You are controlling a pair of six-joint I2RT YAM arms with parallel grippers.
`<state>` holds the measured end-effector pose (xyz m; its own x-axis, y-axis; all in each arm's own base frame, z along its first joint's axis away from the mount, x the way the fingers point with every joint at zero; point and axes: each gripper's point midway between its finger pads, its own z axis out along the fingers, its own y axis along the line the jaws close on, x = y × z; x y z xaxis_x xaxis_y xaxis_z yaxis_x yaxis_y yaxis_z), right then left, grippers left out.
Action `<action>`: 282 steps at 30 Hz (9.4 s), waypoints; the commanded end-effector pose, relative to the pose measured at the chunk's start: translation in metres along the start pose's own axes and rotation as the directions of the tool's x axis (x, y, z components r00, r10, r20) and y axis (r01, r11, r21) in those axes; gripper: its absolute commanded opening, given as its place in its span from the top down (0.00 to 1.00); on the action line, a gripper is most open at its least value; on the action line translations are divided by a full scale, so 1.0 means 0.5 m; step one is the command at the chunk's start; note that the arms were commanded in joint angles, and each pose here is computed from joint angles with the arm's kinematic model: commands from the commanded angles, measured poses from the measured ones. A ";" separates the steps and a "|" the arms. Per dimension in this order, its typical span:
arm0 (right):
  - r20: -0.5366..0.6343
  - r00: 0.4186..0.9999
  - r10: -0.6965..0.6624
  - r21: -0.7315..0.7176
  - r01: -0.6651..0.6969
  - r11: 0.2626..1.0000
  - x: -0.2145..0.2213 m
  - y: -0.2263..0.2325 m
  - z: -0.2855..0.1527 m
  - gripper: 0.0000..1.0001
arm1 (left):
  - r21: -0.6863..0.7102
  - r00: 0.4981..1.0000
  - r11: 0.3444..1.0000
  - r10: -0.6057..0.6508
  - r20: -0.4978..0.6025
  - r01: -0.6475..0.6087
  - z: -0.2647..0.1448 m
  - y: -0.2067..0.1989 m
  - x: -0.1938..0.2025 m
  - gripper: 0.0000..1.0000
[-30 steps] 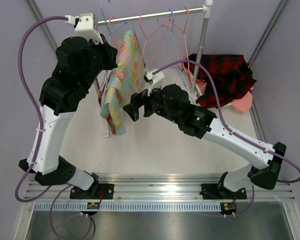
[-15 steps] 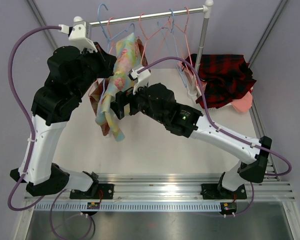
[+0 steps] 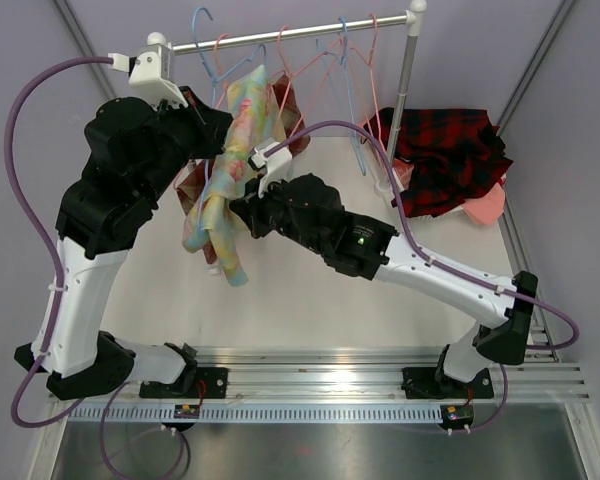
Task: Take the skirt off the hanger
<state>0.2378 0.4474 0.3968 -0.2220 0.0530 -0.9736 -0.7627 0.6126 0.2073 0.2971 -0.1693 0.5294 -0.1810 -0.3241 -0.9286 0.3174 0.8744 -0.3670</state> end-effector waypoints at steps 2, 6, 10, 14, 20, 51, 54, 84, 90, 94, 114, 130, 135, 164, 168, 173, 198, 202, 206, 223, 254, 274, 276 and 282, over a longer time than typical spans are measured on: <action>0.089 0.996 -0.009 -0.013 0.011 1.000 -0.062 0.024 -0.067 1.00 | 0.054 0.990 0.998 -0.036 0.139 0.029 -0.035 -0.023 -0.077 1.00; 0.097 0.995 -0.035 -0.011 0.036 0.999 -0.069 0.050 -0.138 1.00 | 0.001 0.988 1.000 -0.008 0.156 0.008 -0.030 -0.003 -0.079 1.00; 0.103 0.993 -0.051 -0.002 0.052 0.999 -0.077 0.079 -0.249 1.00 | -0.097 0.983 0.994 0.058 0.175 -0.041 -0.003 0.032 -0.077 1.00; 0.091 0.994 -0.064 0.036 0.061 0.997 -0.057 0.092 -0.368 1.00 | -0.191 0.977 0.978 0.118 0.177 -0.083 0.023 0.063 -0.074 1.00; 0.144 0.988 -0.061 0.194 0.033 0.981 -0.082 0.025 -0.503 1.00 | -0.243 0.975 0.961 0.174 0.140 -0.136 0.065 0.078 -0.055 1.00; 0.203 0.853 -0.481 0.542 0.311 0.781 -0.434 -0.311 -0.759 1.00 | -0.094 0.992 0.988 0.121 -0.039 -0.125 0.309 0.049 0.066 1.00; 0.166 0.875 -0.454 0.488 0.327 0.809 -0.453 -0.336 -0.768 1.00 | -0.110 0.994 0.989 0.097 -0.054 -0.102 0.335 0.078 0.084 1.00; 0.678 0.637 -0.366 0.682 -0.360 0.637 -0.611 -0.947 -0.717 1.00 | -0.095 0.996 0.993 0.072 -0.043 -0.076 0.414 0.118 0.096 1.00; 0.641 0.747 -0.177 0.634 -0.384 0.671 -0.471 -1.079 -0.510 0.92 | -0.110 0.996 0.991 0.071 -0.058 -0.077 0.432 0.139 0.124 0.98; 0.593 0.803 -0.056 0.670 -0.453 0.589 -0.348 -1.132 -0.465 0.00 | -0.101 0.993 0.991 0.083 -0.083 -0.091 0.440 0.140 0.133 0.08; 0.702 0.604 -0.378 0.429 0.065 0.901 -0.615 -0.462 -0.659 0.01 | 0.021 0.990 0.997 0.083 -0.118 -0.081 0.271 0.085 0.091 0.01; 0.835 0.494 -0.241 -0.173 0.652 0.738 -0.668 0.180 -0.820 0.00 | 0.347 0.981 0.934 0.138 -0.133 -0.085 0.111 -0.021 0.107 0.01; 0.770 0.503 -0.392 -0.086 0.691 0.718 -0.615 0.249 -0.838 0.00 | 0.340 0.978 0.936 0.151 -0.143 -0.094 0.107 -0.012 0.125 0.01; -0.207 0.978 0.029 0.834 0.161 0.528 0.057 -0.502 -0.393 0.00 | 0.172 0.980 0.969 0.188 -0.058 -0.176 0.051 -0.029 0.019 0.01; -0.122 0.989 0.083 0.786 0.045 0.616 0.111 -0.483 -0.368 0.00 | 0.068 0.967 0.968 0.246 -0.062 -0.242 0.032 0.006 0.013 0.01; -0.121 0.982 0.146 0.727 -0.012 0.687 0.177 -0.462 -0.352 0.00 | -0.158 0.942 0.930 0.314 -0.123 -0.331 0.036 0.100 0.021 0.01; -0.319 0.931 0.179 0.694 0.101 0.713 0.312 -0.467 -0.348 0.01 | -0.302 0.918 0.885 0.268 -0.292 -0.355 0.207 0.279 0.139 0.19; -0.320 0.930 0.179 0.696 0.103 0.711 0.314 -0.468 -0.355 0.00 | -0.288 0.927 0.903 0.236 -0.292 -0.320 0.230 0.284 0.154 0.50; -0.317 0.931 0.178 0.701 0.104 0.706 0.316 -0.470 -0.367 0.01 | -0.281 0.948 0.919 0.216 -0.231 -0.278 0.226 0.267 0.123 0.96; -0.126 0.986 0.112 0.349 -0.061 0.935 0.091 -0.284 -0.218 0.01 | -0.145 0.983 0.973 0.177 -0.048 -0.182 0.129 0.144 -0.047 1.00; -0.056 0.997 -0.047 0.143 0.055 0.988 0.011 0.050 0.057 0.01 | -0.173 0.979 0.964 0.201 -0.030 -0.204 0.037 0.153 -0.041 1.00; -0.020 0.998 -0.055 0.171 0.057 0.984 0.023 0.048 0.097 0.65 | -0.129 0.983 0.974 0.183 -0.014 -0.184 0.013 0.135 -0.041 1.00; -0.002 0.999 -0.048 0.157 0.047 0.987 0.019 0.053 0.096 0.74 | -0.126 0.984 0.975 0.180 -0.014 -0.181 0.015 0.134 -0.039 1.00; 0.029 0.998 -0.049 0.096 0.046 0.994 0.012 0.071 0.087 1.00 | -0.126 0.984 0.976 0.180 -0.011 -0.180 0.012 0.135 -0.038 1.00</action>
<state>0.2412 0.5089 0.3573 -0.2070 -0.0546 -0.9768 -0.6875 0.7185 0.1055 0.3371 -0.1053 0.4691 -0.3057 -0.0944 -0.9474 0.1730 0.9730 -0.1528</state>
